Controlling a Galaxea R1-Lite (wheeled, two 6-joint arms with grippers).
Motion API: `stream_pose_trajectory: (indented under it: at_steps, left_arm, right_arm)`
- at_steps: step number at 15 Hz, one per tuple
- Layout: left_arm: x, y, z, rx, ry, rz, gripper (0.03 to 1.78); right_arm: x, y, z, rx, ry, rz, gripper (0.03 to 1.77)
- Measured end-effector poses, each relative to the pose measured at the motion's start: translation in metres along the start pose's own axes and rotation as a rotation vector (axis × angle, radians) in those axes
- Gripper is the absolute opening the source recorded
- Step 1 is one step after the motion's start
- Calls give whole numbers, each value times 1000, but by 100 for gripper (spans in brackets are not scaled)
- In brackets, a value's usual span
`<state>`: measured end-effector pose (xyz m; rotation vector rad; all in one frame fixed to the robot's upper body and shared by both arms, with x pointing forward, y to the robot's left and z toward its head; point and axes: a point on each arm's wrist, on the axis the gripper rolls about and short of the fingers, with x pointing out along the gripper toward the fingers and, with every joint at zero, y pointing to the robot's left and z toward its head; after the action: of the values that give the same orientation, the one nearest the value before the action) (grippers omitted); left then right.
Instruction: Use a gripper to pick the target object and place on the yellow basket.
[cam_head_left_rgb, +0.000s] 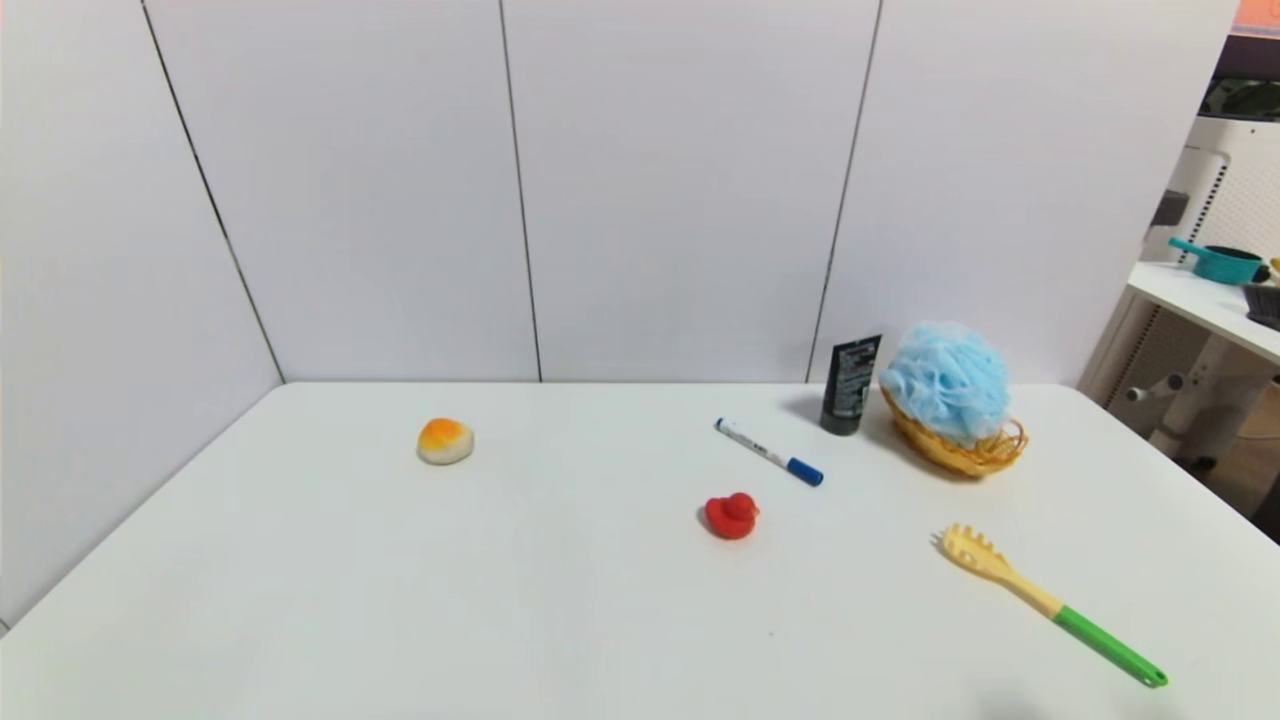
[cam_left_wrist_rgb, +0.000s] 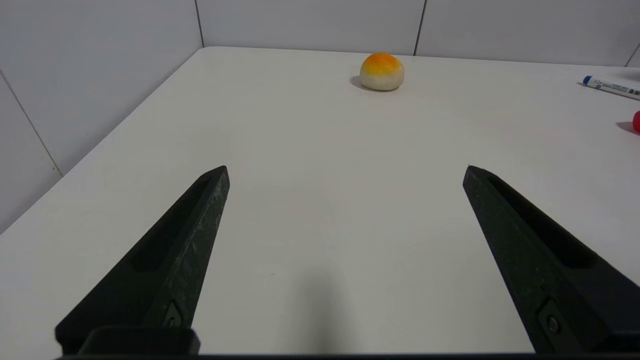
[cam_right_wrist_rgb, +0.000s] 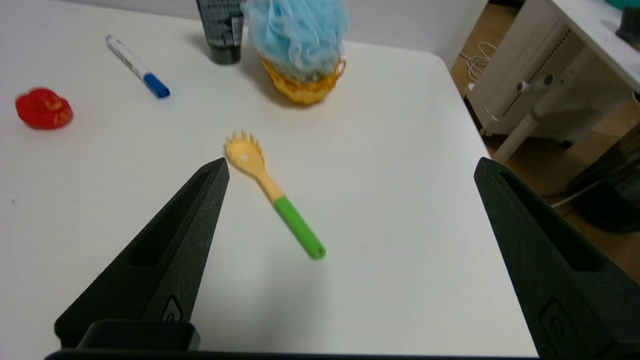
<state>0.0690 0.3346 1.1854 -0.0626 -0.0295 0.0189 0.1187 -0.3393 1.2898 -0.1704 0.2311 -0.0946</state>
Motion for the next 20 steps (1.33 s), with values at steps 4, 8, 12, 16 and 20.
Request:
stream_pose_trajectory:
  at_steps: [4, 8, 12, 16, 20]
  left_arm:
    - [0, 0, 0, 0, 1, 0, 169]
    - [0, 0, 0, 0, 0, 1, 169]
    - [0, 0, 0, 0, 1, 0, 169]
    - [0, 0, 0, 0, 0, 0, 169]
    - [0, 0, 0, 0, 0, 0, 169]
  right_arm:
    - [-10, 11, -71, 30, -33, 3, 169]
    - [-17, 17, -99, 64, -183, 91, 169]
    - [-25, 18, -106, 111, -278, 106, 169]
    - [-27, 18, -108, 146, -300, 100, 169]
    - [-27, 18, -108, 144, -301, 98, 169]
